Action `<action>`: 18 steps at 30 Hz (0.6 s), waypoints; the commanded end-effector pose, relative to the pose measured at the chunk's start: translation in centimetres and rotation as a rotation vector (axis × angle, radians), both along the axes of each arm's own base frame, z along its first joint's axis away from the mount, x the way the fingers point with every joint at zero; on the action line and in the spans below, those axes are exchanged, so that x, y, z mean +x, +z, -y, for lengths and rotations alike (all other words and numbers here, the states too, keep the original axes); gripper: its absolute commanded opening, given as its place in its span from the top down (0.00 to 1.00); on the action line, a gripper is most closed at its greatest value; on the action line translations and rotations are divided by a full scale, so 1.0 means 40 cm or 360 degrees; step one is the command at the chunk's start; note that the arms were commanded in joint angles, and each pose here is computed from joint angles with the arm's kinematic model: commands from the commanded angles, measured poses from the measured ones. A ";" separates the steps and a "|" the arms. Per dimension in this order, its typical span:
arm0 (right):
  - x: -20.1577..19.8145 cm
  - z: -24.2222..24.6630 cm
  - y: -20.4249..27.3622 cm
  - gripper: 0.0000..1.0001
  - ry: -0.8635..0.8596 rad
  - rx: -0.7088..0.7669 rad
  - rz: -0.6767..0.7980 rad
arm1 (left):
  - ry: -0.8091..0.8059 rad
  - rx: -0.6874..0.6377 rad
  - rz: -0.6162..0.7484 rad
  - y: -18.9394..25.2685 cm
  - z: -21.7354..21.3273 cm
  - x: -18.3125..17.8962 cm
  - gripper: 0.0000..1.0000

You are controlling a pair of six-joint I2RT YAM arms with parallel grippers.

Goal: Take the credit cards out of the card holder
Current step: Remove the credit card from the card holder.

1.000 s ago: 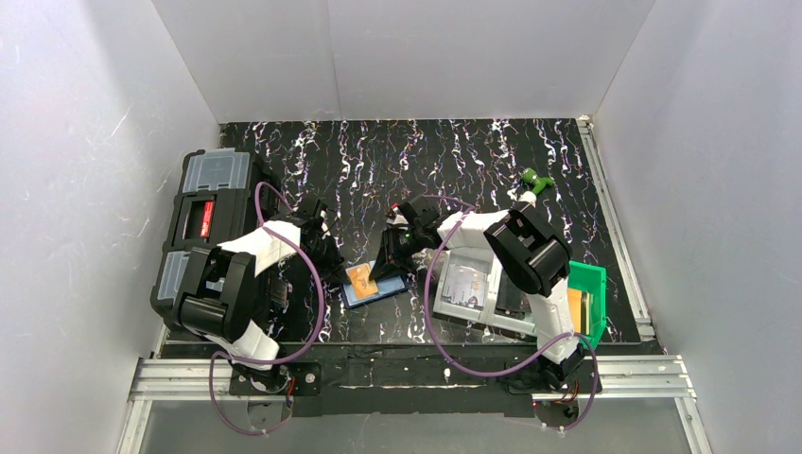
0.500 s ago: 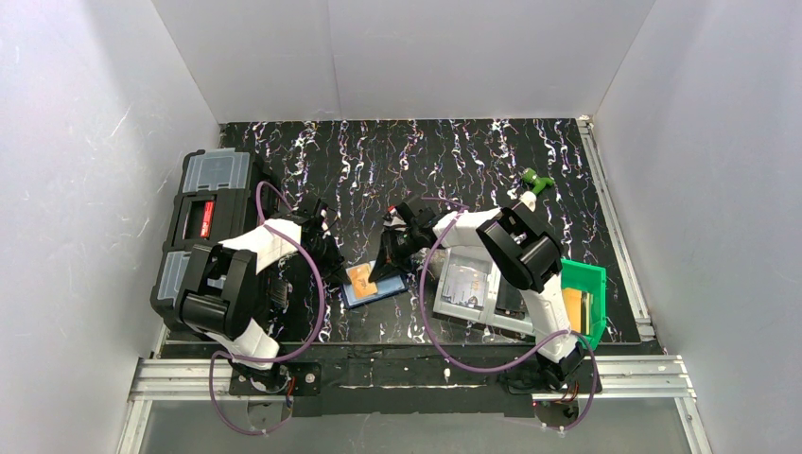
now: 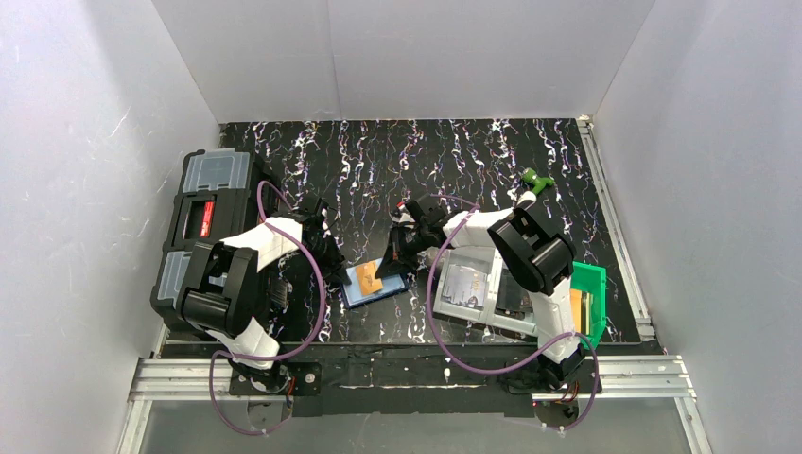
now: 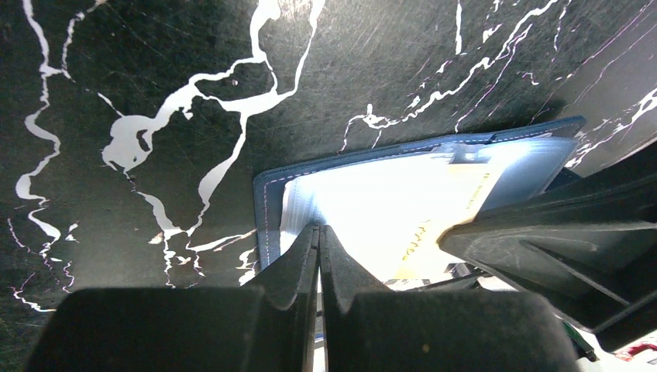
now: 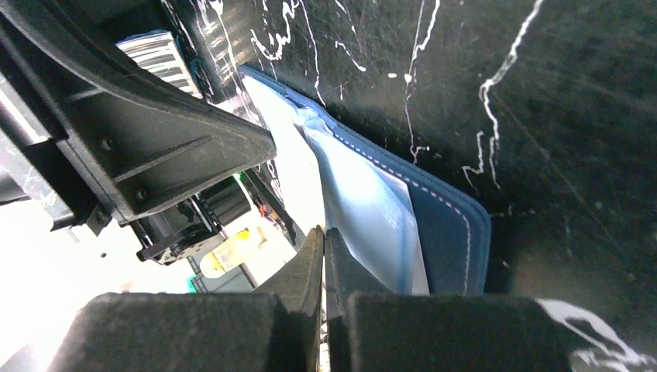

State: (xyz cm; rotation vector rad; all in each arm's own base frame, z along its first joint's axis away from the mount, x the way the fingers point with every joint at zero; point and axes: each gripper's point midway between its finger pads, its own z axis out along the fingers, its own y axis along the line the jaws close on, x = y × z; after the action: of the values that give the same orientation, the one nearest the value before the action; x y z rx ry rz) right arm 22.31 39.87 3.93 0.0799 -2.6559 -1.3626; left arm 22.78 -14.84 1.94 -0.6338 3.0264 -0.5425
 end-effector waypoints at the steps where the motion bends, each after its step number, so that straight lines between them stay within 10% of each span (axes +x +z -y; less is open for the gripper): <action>1: 0.017 0.021 0.028 0.99 -0.0031 -0.0023 0.0088 | -0.0039 0.0372 -0.0199 -0.100 -0.102 -0.092 1.00; 18: 0.031 0.048 0.118 0.99 -0.0016 -0.0064 0.0265 | -0.0055 0.0231 -0.0015 0.002 -0.062 -0.034 1.00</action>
State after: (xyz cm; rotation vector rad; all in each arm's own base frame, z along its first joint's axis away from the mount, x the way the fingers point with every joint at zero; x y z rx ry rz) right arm 22.83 38.26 6.23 0.1321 -2.7665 -1.3324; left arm 22.72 -14.59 2.29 -0.6122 3.0178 -0.5109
